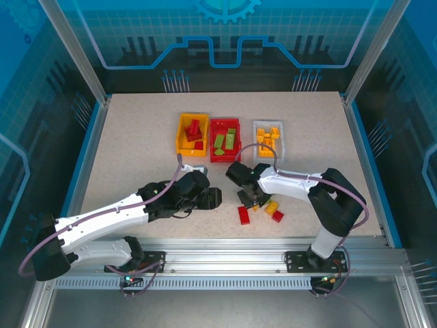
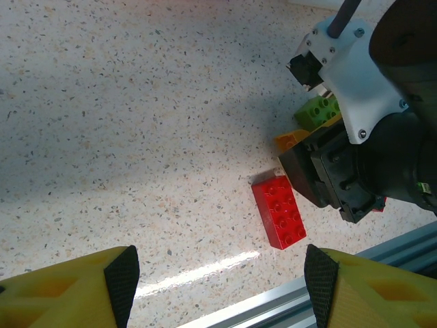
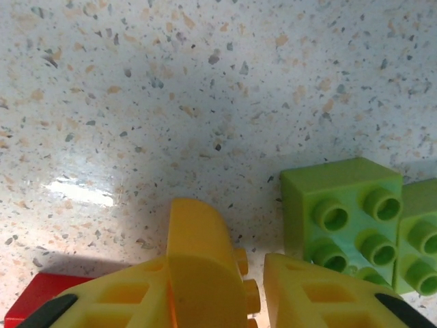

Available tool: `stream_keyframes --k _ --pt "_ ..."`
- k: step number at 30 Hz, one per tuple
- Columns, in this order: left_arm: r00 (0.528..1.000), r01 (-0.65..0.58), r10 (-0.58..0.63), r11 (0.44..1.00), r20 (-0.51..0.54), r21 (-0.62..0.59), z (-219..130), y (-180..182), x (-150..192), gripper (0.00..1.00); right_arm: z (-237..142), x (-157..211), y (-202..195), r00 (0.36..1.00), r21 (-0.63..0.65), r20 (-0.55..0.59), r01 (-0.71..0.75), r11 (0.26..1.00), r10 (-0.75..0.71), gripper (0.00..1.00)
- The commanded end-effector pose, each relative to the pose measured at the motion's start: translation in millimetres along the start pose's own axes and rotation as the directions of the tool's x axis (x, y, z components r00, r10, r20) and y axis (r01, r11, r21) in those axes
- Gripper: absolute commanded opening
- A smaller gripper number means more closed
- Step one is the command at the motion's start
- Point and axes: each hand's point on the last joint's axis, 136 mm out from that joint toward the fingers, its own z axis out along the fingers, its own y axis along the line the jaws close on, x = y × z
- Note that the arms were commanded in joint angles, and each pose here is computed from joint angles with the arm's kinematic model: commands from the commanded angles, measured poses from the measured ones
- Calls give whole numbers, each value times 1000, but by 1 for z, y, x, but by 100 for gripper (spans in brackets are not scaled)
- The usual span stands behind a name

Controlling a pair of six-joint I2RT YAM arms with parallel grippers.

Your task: Sort the legos into containers by color

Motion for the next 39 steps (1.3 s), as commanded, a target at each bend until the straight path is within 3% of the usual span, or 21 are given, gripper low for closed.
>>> stream_keyframes --k 1,8,16,21,28,32,39 --pt "1000 1 -1 1000 -4 -5 -2 4 4 69 1 -8 2 1000 -19 10 -13 1000 13 33" --pt "1000 -4 3 990 4 143 -5 -24 0 70 -36 -27 -19 990 22 117 -78 997 75 23" --pt "998 -38 19 948 64 316 -19 -82 -34 73 -97 -90 -93 912 -48 282 -296 954 298 23" --pt "998 -43 28 945 51 325 -9 -99 -47 73 -87 -143 -130 872 -108 286 -383 917 398 22" --pt "1000 -31 29 956 11 291 6 -98 -42 73 -53 -202 -155 872 -145 232 -406 902 430 22" --pt "999 -20 28 962 -28 273 14 -93 -33 73 -34 -209 -160 877 -146 180 -425 893 446 25" --pt "989 -28 58 978 -138 208 41 -89 -1 72 -57 -203 -166 858 -136 234 -436 889 457 46"
